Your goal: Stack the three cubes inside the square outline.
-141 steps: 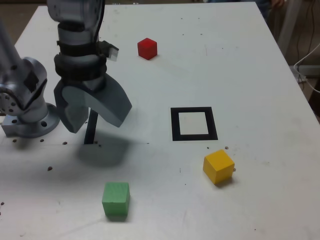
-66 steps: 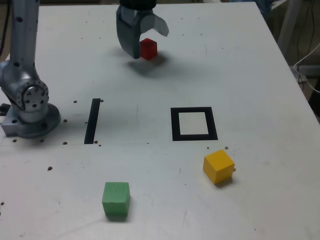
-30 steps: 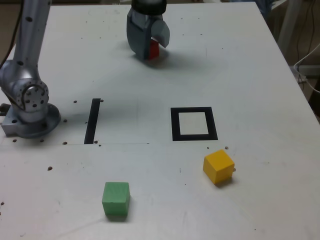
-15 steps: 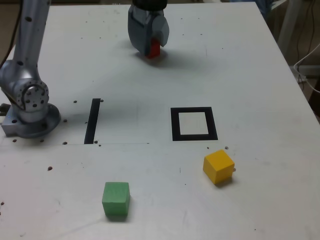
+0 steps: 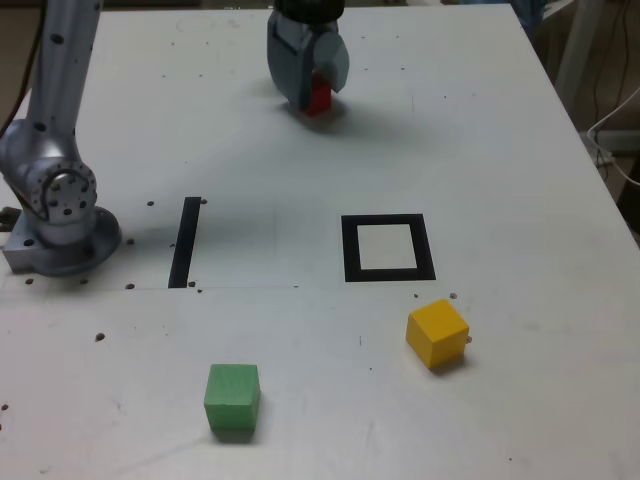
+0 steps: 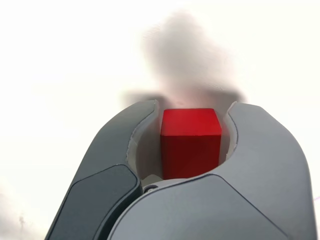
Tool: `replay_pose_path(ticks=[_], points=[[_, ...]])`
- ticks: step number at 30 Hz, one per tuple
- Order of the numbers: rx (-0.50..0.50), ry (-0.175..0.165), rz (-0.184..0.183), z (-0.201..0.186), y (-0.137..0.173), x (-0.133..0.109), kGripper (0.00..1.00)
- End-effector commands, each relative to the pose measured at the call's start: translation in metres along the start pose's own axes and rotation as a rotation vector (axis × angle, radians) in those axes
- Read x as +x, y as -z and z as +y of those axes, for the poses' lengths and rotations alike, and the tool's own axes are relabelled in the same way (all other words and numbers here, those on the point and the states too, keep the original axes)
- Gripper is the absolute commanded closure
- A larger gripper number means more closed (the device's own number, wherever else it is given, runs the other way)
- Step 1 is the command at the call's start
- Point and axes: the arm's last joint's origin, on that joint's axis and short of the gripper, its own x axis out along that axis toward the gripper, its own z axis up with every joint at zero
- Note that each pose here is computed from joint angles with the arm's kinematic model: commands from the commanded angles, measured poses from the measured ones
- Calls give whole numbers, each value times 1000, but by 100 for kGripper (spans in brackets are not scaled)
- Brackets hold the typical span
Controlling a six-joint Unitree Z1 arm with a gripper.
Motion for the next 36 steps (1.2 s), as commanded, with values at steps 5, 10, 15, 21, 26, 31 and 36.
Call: replay_pose_path(ticks=[5, 10, 15, 21, 26, 31, 36], points=[[114, -30, -80, -34, 16, -41, 92], [204, -30, -52, -69, 41, -60, 92], [286, -13, -8, -107, 61, -68, 91], [353, -3, -12, -156, 70, -71, 91], [405, 26, 13, -190, 75, -64, 90], [432, 42, 52, -210, 82, -49, 89], [455, 47, 58, -227, 93, -42, 89]])
